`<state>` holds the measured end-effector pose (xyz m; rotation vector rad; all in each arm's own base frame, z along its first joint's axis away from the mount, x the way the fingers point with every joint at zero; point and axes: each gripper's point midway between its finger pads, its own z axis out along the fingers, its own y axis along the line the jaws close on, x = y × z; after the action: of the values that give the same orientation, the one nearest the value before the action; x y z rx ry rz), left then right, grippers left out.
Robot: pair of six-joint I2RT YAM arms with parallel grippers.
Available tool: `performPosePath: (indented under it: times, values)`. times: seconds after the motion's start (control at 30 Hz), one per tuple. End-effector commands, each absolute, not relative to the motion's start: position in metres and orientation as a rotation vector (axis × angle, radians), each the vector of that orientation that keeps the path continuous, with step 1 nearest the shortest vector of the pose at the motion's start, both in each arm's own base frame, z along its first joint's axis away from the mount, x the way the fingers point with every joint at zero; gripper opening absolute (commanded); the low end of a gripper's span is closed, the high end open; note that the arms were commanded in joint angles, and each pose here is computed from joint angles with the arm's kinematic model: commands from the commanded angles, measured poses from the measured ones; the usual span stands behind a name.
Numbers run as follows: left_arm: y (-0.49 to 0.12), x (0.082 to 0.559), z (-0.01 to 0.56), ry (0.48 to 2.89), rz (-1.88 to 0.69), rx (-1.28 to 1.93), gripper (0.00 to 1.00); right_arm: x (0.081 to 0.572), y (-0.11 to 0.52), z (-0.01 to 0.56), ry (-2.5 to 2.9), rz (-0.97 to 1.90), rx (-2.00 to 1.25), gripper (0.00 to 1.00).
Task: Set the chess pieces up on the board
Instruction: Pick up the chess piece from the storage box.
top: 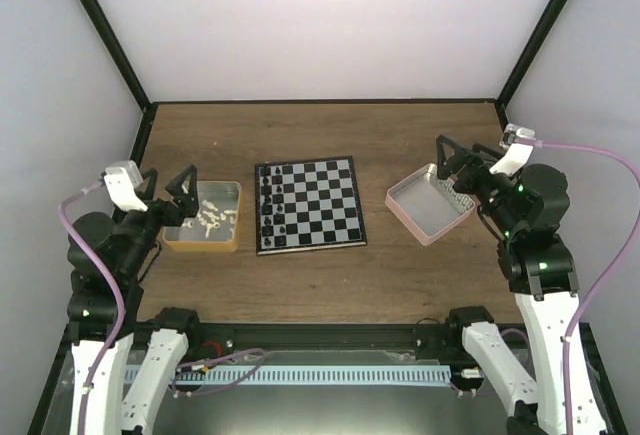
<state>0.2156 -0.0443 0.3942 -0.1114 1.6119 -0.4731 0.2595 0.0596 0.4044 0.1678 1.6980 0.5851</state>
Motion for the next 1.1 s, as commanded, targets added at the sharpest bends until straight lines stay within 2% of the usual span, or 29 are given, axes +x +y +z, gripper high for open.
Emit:
performPosePath:
  times: [0.0,0.13,0.3,0.47,0.53,0.6,0.7,0.8,0.9,1.07]
  values:
    - [-0.048,0.218,0.385,1.637,-0.508,-0.111,1.0,0.259,0.069,0.403,1.684,0.683,0.155,0.99]
    - [-0.049,0.228,0.374,1.659,-0.518,-0.127,1.0,0.269,0.076,0.397,1.69,0.75,0.15,1.0]
    - [-0.056,0.24,0.356,1.706,-0.576,-0.138,1.0,0.275,0.104,0.39,1.73,0.881,-0.002,0.95]
    - [-0.064,0.255,0.309,1.819,-0.657,-0.187,1.0,0.282,0.119,0.369,1.763,0.977,-0.049,0.93]
    - [-0.059,0.266,0.277,1.909,-0.656,-0.298,1.0,0.287,0.124,0.357,1.788,1.009,-0.063,0.87]
    - [-0.05,0.275,0.243,2.013,-0.642,-0.47,1.0,0.294,0.129,0.344,1.822,1.007,-0.09,0.74]
    - [-0.047,0.287,0.197,2.17,-0.632,-0.655,0.92,0.308,0.126,0.321,1.864,0.907,-0.069,0.67]
    - [-0.036,0.295,0.161,2.282,-0.53,-0.802,0.81,0.316,0.126,0.302,1.89,0.868,-0.061,0.65]
    - [-0.02,0.298,0.139,2.315,-0.399,-0.898,0.74,0.319,0.131,0.289,1.914,0.874,-0.071,0.64]
    - [-0.01,0.312,0.128,2.3,-0.331,-0.942,0.61,0.325,0.135,0.272,1.96,0.875,-0.072,0.62]
